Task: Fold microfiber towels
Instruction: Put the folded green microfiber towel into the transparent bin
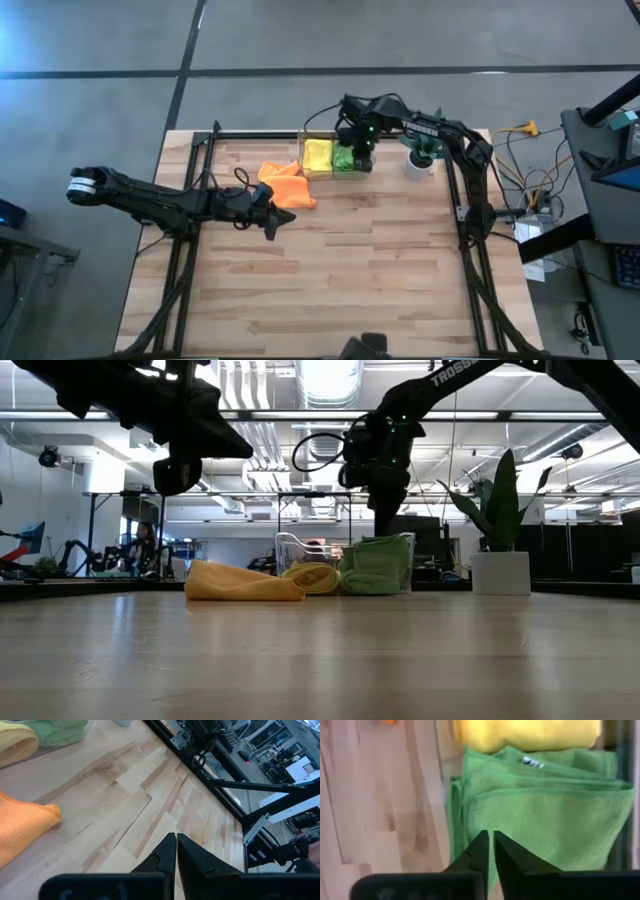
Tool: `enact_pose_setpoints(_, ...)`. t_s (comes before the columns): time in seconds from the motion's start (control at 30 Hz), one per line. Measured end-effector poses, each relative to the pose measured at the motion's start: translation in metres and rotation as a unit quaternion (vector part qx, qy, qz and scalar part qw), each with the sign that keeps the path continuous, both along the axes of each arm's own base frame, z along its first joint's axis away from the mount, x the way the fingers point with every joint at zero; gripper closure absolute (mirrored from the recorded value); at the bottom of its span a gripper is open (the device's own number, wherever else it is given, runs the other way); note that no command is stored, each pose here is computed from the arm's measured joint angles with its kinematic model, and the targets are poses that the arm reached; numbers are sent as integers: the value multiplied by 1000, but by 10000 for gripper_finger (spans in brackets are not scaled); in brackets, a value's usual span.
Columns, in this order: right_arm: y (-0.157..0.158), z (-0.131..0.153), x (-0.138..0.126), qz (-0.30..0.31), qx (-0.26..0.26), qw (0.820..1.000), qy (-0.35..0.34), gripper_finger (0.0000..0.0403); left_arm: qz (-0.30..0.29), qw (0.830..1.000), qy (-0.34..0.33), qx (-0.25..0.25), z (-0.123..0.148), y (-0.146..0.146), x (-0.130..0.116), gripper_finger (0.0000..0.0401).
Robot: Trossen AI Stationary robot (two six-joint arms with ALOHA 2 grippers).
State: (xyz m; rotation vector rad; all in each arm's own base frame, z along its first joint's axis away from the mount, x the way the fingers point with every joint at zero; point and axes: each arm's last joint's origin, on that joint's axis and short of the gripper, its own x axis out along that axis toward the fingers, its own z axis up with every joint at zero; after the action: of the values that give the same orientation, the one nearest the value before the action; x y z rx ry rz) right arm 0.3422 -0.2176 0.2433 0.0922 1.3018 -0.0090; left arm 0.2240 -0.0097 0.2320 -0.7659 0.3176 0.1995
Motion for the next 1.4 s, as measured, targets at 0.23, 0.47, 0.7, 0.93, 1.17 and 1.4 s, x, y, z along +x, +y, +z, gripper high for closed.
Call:
enact_pose_setpoints(0.23,9,-9,1,12,14,1000,18,394,0,1000,0,0,0,0,0,401)
enact_pose_setpoints(0.47,21,-18,3,40,40,998,18,394,0,1000,0,0,0,0,0,401)
enact_pose_setpoints(0.7,29,-34,3,54,46,997,28,394,0,1000,0,0,0,0,0,401)
enact_pose_setpoints(0.93,32,-50,5,28,43,998,20,394,0,1000,0,0,0,0,0,401)
enact_pose_setpoints(1.17,31,-31,4,13,24,999,28,394,0,1000,0,0,0,0,0,401)
enact_pose_setpoints(1.4,31,-27,14,20,8,1000,-1,394,0,1000,0,0,0,0,0,401)
